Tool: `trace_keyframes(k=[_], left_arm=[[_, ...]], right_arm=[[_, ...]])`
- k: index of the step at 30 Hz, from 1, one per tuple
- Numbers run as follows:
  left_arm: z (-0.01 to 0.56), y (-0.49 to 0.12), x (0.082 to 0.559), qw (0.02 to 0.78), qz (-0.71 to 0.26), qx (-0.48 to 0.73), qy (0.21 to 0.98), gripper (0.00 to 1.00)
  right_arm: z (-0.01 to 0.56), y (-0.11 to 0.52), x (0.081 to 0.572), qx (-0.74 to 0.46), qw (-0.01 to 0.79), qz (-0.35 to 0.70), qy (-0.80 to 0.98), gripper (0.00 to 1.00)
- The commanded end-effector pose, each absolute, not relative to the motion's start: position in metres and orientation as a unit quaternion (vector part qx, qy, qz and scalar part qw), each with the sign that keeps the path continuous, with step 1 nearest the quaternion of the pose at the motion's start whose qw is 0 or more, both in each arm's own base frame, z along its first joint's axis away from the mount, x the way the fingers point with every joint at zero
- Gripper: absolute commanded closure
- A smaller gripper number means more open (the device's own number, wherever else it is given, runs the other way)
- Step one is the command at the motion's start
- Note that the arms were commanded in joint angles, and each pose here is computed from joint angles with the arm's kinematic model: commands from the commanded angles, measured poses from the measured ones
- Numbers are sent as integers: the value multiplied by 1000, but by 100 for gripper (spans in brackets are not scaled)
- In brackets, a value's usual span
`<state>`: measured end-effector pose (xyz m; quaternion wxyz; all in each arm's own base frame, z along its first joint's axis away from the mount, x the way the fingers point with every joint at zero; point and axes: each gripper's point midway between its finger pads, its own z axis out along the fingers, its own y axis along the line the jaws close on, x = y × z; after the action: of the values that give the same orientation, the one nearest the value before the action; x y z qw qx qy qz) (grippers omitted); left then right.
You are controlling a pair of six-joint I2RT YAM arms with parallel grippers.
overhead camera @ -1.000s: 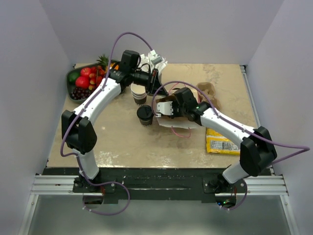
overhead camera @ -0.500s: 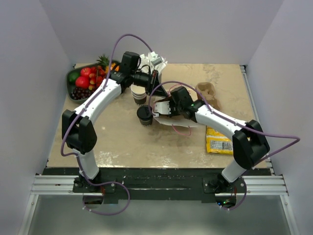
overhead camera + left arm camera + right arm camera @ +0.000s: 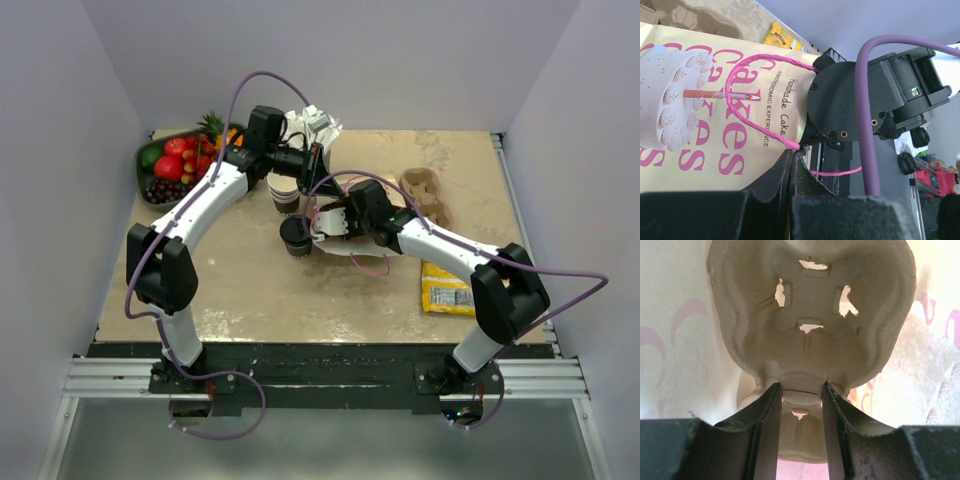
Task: Pack the takeout coffee
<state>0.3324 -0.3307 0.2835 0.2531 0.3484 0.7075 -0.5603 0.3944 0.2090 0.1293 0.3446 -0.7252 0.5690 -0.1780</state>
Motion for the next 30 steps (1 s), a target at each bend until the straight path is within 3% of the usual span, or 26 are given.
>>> trace_keyframes(k=[1, 8, 30], left_arm=[[298, -330, 335, 246, -591, 331, 694, 100], [302, -327, 341, 232, -611, 314, 689, 100], [279, -329, 337, 202, -611, 301, 704, 100]], right_arm=[[158, 205, 405, -703, 385, -216, 557, 100], [165, 201, 406, -692, 411, -239, 543, 100], [136, 222, 418, -745, 360, -208, 521, 97]])
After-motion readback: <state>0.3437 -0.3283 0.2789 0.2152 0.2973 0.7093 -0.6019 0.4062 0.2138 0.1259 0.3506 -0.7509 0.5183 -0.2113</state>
